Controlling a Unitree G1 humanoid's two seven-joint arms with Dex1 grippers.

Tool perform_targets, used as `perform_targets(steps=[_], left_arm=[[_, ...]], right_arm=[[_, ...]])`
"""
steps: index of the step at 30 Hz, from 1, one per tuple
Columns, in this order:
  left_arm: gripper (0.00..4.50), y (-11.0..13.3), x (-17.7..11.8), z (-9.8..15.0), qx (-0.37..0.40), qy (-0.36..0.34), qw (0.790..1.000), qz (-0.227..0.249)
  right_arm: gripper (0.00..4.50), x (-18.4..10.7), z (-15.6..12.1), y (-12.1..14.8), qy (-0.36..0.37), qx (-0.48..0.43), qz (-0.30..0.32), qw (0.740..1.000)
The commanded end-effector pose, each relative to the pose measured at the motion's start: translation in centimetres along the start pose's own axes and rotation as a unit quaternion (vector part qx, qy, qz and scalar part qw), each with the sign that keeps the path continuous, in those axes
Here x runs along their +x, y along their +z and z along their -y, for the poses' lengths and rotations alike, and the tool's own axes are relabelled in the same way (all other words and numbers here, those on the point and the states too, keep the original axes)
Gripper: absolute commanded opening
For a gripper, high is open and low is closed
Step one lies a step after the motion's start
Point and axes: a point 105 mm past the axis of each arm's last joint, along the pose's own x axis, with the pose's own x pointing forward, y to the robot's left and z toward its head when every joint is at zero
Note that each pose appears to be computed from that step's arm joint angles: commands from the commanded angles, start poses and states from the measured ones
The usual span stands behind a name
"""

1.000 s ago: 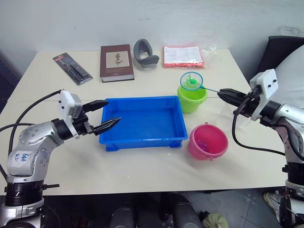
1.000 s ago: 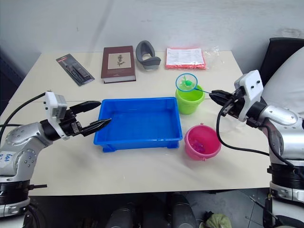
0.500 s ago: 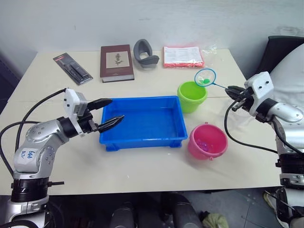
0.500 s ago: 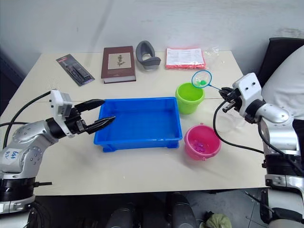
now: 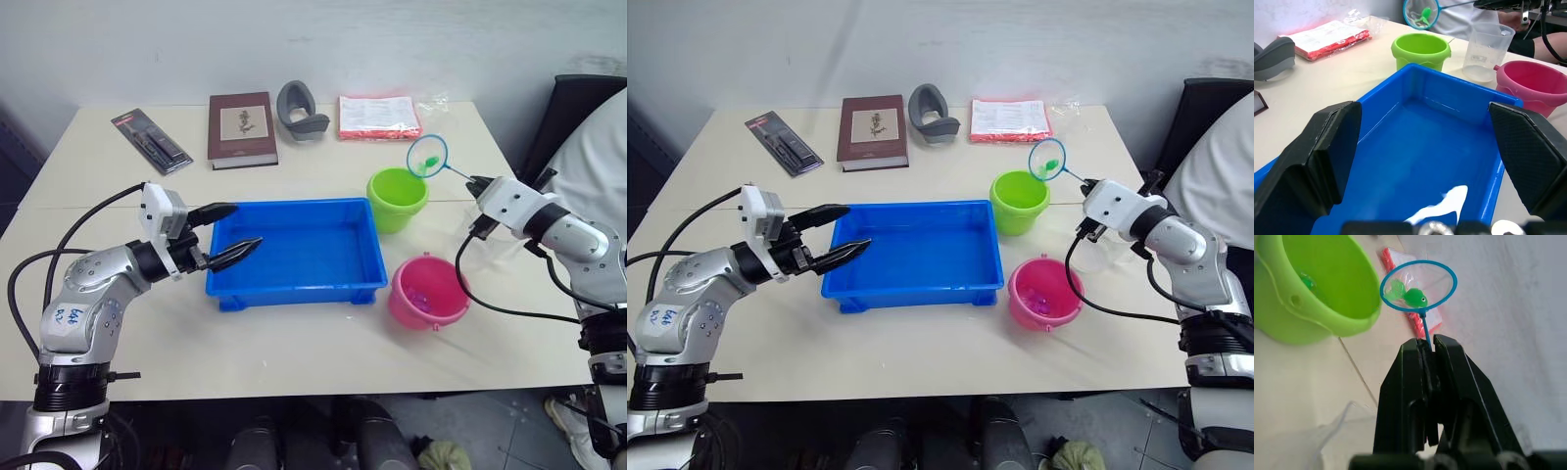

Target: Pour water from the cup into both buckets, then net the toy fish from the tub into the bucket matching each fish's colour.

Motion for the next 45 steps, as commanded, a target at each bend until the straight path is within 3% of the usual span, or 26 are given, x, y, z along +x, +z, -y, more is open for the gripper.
perform_targets(steps=[1,4,8,16,21,26,28,30,32,35,38,40,43,45], left_arm=[[4.44,0.9,0.1,-0.1,0.018,0.000,1.000,0.013],[4.44,1.9,0.4,0.0,0.034,-0.007,0.998,0.048],[4.44,1.6,0.7,0.2,0.029,-0.010,0.998,0.046],[4.44,1.3,1.1,0.3,0.022,-0.014,0.999,0.046],[4.44,1.1,1.1,0.3,0.020,-0.011,0.999,0.046],[4.44,1.0,0.6,0.3,0.022,-0.012,0.999,0.045],[4.44,2.8,-0.2,0.5,0.038,-0.023,0.996,0.080],[4.44,4.6,-0.9,0.9,0.066,-0.036,0.992,0.103],[4.44,5.1,-1.2,1.5,0.081,-0.052,0.991,0.093],[4.44,5.7,-2.2,2.5,0.094,-0.083,0.990,0.066],[4.44,7.6,-2.9,3.4,0.091,-0.105,0.985,0.104],[4.44,7.7,-3.3,4.3,0.095,-0.129,0.982,0.100],[4.44,5.2,-6.4,4.7,0.066,-0.147,0.987,0.027],[4.44,3.4,-8.0,4.9,0.059,-0.150,0.987,-0.017]], right_arm=[[0.00,-0.2,1.2,0.6,-0.017,-0.035,0.020,0.999],[0.00,-0.8,0.9,-0.3,-0.020,-0.121,0.014,0.992],[0.00,-1.0,-1.0,0.8,0.012,-0.217,0.062,0.974],[0.00,-0.8,-1.6,0.5,0.004,-0.263,0.071,0.962],[0.00,-0.6,-0.5,0.6,-0.008,-0.275,0.065,0.959],[0.00,-0.5,0.5,1.7,-0.041,-0.172,0.090,0.980],[0.00,-0.1,0.5,3.0,-0.020,-0.044,0.113,0.992],[0.00,-0.2,-0.1,4.0,0.027,0.060,0.137,0.988],[0.00,-0.6,-0.3,5.0,0.064,0.146,0.158,0.975],[0.00,-1.9,-2.1,7.2,0.184,0.200,0.178,0.946],[0.00,-2.6,-2.3,9.0,0.235,0.256,0.188,0.919],[0.00,-3.3,-3.0,10.2,0.278,0.264,0.198,0.902],[0.00,-6.4,-9.0,13.5,0.445,0.282,0.210,0.823],[0.00,-7.2,-10.9,14.5,0.476,0.300,0.213,0.799]])
